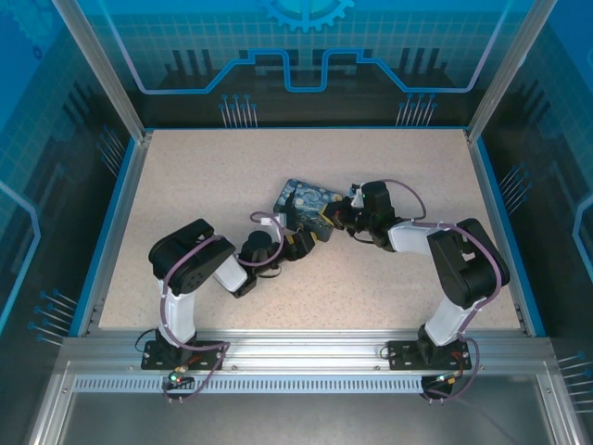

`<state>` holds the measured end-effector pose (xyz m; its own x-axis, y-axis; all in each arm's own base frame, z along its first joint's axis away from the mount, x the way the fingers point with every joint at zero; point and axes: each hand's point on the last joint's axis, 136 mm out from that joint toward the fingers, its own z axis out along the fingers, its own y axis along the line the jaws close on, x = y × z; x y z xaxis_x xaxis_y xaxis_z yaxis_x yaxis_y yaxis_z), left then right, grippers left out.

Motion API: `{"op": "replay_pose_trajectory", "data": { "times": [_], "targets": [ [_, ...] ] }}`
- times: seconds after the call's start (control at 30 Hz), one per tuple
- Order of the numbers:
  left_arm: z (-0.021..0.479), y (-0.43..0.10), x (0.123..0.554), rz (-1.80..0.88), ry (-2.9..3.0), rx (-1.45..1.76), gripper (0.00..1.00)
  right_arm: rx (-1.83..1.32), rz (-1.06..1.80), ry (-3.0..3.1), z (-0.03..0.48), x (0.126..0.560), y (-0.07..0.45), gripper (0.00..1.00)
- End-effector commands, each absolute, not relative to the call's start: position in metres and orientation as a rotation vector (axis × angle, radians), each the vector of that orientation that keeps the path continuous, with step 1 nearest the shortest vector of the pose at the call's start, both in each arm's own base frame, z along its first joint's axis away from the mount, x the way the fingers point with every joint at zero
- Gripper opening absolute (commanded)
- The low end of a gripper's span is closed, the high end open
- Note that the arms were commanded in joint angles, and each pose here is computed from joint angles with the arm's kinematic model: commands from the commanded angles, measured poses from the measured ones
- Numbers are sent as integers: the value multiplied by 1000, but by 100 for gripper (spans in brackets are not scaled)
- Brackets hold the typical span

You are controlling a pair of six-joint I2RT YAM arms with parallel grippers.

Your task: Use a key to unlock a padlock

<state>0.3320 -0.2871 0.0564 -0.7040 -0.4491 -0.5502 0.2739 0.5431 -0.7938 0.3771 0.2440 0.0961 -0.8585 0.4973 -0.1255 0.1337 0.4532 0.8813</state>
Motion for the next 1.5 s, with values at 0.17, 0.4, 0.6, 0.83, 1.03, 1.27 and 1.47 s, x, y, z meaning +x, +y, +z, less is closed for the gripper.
{"op": "replay_pose_trajectory", "data": {
  "times": [0.17, 0.4, 0.6, 0.83, 1.03, 1.27, 1.47],
  "targets": [
    [31, -271, 330, -1136, 2078, -259, 61, 589, 1298, 2425, 71, 371, 234, 0],
    [14, -265, 334, -1035, 2158, -303, 49, 594, 1297, 2423, 71, 372, 233, 0],
    [10, -263, 339, -957, 2206, -301, 40, 596, 1294, 2424, 70, 372, 233, 0],
    [2, -258, 342, -900, 2226, -342, 37, 602, 1292, 2431, 67, 370, 232, 0],
    [-4, -257, 341, -848, 2240, -345, 36, 608, 1293, 2433, 64, 370, 231, 0],
    [-8, -258, 339, -824, 2241, -344, 33, 612, 1295, 2431, 64, 371, 231, 0],
    [-9, -258, 339, -821, 2239, -348, 23, 617, 1294, 2434, 63, 372, 230, 0]
  ]
}}
